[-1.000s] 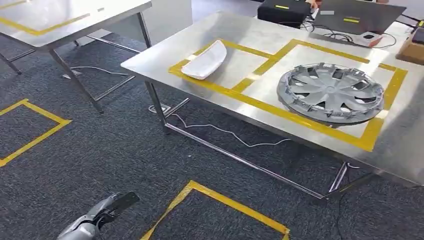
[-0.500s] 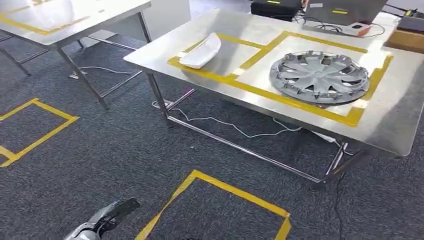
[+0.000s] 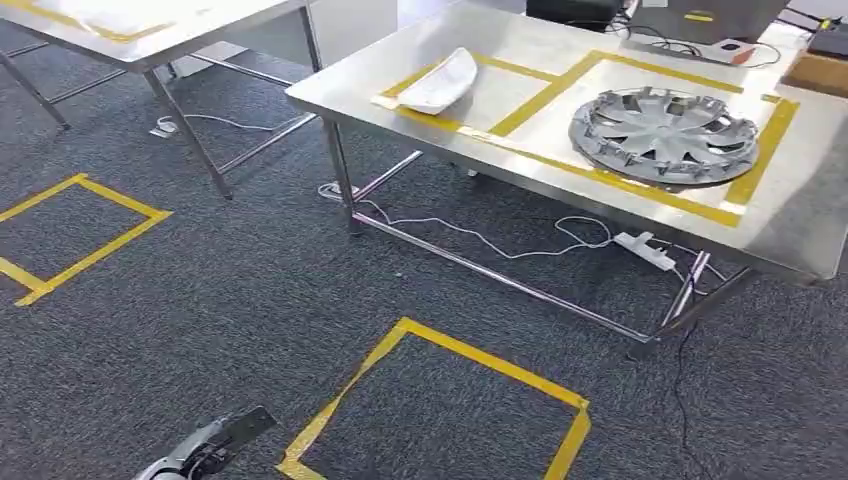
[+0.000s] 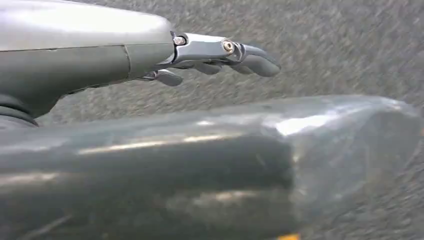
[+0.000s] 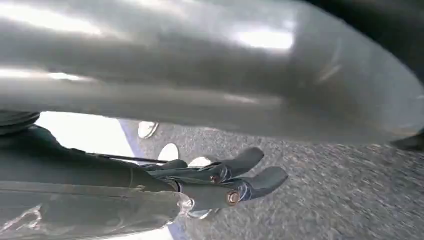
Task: Take the parts from the cabinet and place them on the table.
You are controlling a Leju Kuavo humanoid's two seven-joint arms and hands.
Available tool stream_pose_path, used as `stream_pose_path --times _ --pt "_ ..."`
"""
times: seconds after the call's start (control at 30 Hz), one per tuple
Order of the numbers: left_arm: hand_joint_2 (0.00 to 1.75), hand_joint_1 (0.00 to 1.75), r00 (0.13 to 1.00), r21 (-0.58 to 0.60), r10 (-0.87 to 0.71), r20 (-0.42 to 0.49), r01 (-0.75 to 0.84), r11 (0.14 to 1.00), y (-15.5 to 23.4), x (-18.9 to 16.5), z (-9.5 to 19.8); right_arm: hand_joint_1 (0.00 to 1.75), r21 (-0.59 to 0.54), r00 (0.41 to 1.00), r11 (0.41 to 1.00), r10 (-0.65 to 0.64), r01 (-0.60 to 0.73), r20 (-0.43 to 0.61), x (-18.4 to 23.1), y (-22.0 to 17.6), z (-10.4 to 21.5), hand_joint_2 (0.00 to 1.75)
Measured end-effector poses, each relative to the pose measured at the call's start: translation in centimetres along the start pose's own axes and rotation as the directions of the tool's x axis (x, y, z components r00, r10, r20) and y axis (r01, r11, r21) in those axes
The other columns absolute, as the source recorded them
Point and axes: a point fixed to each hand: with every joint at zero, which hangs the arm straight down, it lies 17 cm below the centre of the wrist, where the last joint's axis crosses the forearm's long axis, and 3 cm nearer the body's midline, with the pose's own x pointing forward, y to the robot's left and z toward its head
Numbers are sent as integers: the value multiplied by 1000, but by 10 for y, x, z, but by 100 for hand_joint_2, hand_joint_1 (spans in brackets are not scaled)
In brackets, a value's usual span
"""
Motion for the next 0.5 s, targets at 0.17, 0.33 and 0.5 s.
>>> stream_pose_path --times 0.17,0.33,0.5 --pt "0 0 1000 -7 3 -11 -3 1000 -6 -1 3 0 -3 1000 1000 -2 2 1 5 -1 0 0" --pt "0 0 1000 -24 4 -31 -5 1000 -14 -9 8 0 -4 1000 1000 -2 2 11 4 -1 0 0" --pt "0 0 999 -24 5 -34 -5 1000 -14 -10 8 0 -4 1000 1000 0 0 7 1 0 0 0"
